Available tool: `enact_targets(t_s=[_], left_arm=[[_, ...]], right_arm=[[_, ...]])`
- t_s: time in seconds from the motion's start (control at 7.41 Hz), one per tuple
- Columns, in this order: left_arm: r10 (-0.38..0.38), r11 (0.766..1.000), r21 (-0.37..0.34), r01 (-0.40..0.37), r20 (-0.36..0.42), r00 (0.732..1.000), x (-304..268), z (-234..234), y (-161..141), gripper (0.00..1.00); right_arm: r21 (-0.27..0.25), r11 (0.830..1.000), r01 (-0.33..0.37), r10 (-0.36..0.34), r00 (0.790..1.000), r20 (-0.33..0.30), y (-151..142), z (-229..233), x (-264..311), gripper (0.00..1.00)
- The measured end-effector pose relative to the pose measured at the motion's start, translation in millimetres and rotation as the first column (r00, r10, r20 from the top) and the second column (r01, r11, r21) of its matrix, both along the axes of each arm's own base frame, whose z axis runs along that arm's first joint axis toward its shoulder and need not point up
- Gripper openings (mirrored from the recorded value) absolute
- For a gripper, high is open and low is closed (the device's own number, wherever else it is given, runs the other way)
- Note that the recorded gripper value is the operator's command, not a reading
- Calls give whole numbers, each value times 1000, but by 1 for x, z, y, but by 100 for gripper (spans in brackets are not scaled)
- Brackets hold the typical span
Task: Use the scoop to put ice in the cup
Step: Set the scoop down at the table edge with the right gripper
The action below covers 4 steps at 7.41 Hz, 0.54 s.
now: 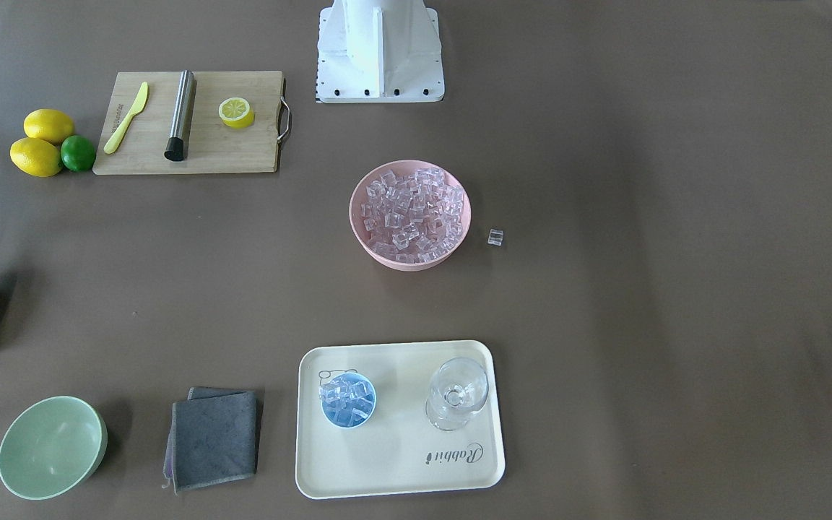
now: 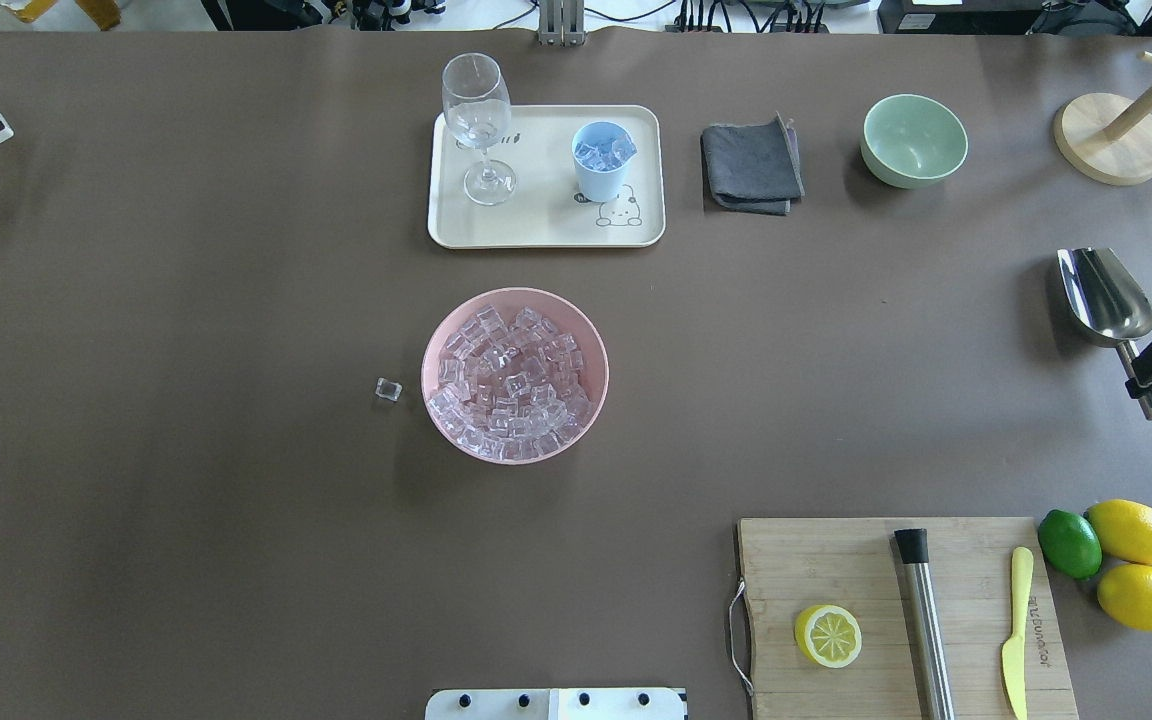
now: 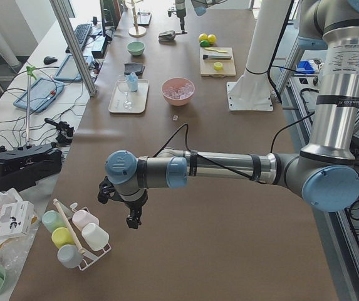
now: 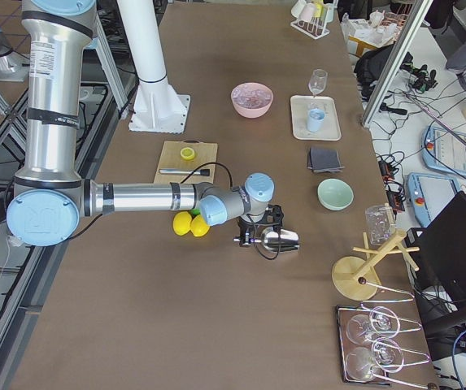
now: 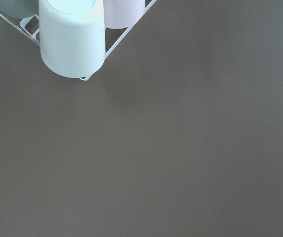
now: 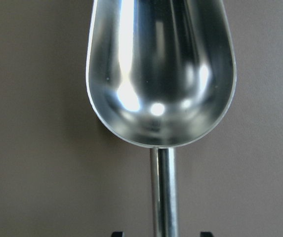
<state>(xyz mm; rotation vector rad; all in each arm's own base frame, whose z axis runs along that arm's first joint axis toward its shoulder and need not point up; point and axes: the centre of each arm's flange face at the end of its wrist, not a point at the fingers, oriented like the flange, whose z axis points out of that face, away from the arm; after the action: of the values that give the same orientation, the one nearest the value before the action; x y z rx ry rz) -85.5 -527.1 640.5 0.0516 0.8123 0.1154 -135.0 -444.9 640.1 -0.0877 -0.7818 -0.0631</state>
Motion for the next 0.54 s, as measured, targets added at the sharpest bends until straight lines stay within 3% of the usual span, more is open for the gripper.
enact_targets(t_s=[0.13, 0.4, 0.54], left_arm=[[0, 1000, 0, 0, 0, 1000, 0, 0, 0, 99], [1, 1000, 2, -1, 0, 1000, 1, -1, 0, 99], [1, 1000, 2, -1, 0, 1000, 1, -1, -1, 99]], right_arm=[[9, 1000, -1, 0, 1000, 5, 1, -7, 1, 79], [31, 1000, -6, 5, 1000, 16, 6, -23, 7, 99], [43, 999, -12, 11, 1000, 15, 7, -30, 18, 99]])
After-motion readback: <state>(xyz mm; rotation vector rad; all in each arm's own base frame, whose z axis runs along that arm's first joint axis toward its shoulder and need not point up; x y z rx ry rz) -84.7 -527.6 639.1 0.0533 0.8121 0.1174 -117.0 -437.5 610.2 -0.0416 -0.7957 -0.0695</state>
